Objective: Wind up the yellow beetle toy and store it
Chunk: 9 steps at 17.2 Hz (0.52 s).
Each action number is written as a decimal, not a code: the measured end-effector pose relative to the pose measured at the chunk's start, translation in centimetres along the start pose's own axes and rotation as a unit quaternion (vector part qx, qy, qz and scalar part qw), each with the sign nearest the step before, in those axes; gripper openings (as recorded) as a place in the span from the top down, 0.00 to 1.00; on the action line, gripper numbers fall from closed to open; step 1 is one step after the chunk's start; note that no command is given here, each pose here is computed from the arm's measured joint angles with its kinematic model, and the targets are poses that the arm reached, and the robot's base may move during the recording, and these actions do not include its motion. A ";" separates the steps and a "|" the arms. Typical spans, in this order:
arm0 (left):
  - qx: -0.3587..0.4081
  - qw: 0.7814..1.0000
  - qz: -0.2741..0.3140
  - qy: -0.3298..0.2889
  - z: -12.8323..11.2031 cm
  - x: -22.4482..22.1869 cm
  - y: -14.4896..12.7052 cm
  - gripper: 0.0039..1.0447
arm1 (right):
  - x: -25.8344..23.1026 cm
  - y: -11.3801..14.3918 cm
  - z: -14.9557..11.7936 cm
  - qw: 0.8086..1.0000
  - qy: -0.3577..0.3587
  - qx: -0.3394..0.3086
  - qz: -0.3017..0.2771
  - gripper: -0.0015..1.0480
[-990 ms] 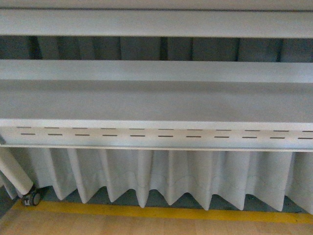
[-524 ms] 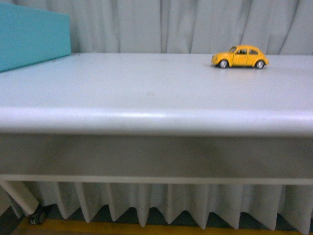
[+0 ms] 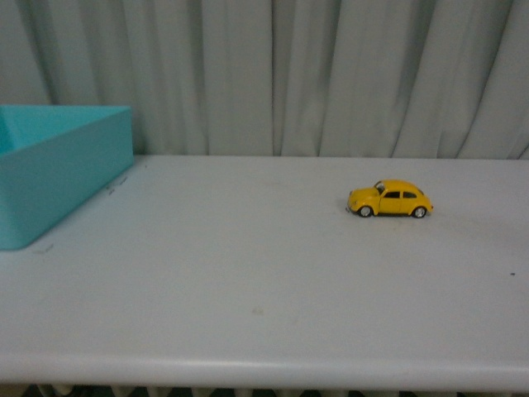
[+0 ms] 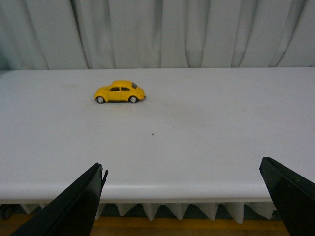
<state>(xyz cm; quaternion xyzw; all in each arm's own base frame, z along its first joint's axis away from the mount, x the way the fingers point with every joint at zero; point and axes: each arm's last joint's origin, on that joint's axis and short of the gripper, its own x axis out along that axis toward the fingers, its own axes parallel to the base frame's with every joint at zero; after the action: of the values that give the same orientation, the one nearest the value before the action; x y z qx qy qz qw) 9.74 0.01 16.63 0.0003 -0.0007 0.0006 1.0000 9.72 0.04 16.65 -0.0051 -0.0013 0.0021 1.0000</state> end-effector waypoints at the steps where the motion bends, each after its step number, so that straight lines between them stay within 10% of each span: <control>1: 0.000 1.000 0.000 0.000 0.0 0.0 0.0 0.06 | 0.0 0.0 0.0 1.000 -0.001 0.000 0.000 0.06; 9: 0.000 1.000 0.000 -0.001 0.0 0.0 0.0 0.06 | 0.0 0.0 0.1 1.000 -0.003 0.000 0.000 0.06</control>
<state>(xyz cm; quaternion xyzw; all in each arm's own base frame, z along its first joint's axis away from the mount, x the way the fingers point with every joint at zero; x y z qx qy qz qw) 9.74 0.01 16.65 0.0001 -0.0018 0.0004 1.0000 9.72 0.04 16.70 -0.0047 -0.0041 0.0021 1.0000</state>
